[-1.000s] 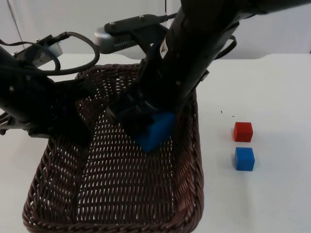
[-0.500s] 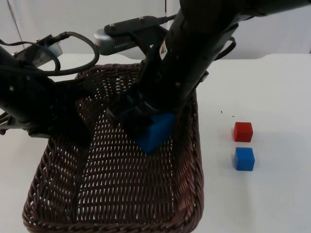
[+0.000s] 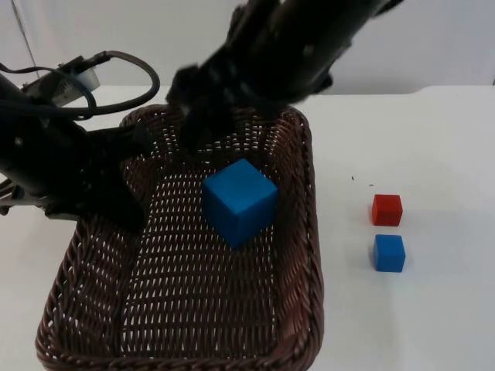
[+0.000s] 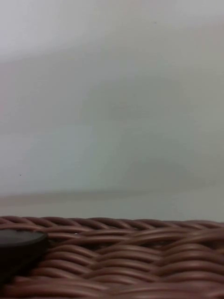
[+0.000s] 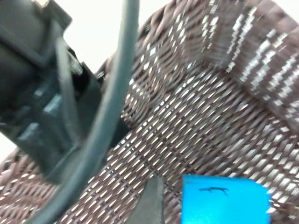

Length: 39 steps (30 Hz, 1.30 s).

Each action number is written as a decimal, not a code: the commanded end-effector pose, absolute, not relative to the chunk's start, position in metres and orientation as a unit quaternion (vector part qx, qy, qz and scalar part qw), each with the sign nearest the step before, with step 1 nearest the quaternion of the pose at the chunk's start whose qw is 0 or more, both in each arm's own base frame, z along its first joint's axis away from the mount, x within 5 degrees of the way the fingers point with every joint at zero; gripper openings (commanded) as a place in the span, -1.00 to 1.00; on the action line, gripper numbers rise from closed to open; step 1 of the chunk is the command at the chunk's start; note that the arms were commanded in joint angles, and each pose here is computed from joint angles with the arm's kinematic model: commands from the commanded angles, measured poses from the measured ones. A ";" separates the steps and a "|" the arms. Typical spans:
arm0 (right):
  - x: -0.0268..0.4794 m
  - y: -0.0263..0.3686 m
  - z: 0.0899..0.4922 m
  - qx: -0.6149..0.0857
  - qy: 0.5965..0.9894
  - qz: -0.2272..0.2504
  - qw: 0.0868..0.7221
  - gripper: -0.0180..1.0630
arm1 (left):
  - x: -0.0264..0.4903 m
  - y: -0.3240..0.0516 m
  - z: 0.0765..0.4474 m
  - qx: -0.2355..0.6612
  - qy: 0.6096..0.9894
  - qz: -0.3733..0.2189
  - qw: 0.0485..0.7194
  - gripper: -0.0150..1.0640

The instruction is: Pick up the basket with the left hand and place the largest block into the basket with the right hand.

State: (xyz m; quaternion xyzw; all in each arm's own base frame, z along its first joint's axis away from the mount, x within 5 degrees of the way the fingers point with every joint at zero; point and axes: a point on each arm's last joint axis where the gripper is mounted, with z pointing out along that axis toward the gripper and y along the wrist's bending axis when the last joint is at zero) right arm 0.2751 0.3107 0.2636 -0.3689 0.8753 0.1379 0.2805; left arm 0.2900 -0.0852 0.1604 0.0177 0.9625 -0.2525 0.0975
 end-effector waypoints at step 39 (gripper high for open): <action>0.247 0.278 0.335 -0.376 0.857 0.141 0.323 0.48 | 0.324 -0.091 0.142 0.017 0.964 -0.252 0.088 -0.98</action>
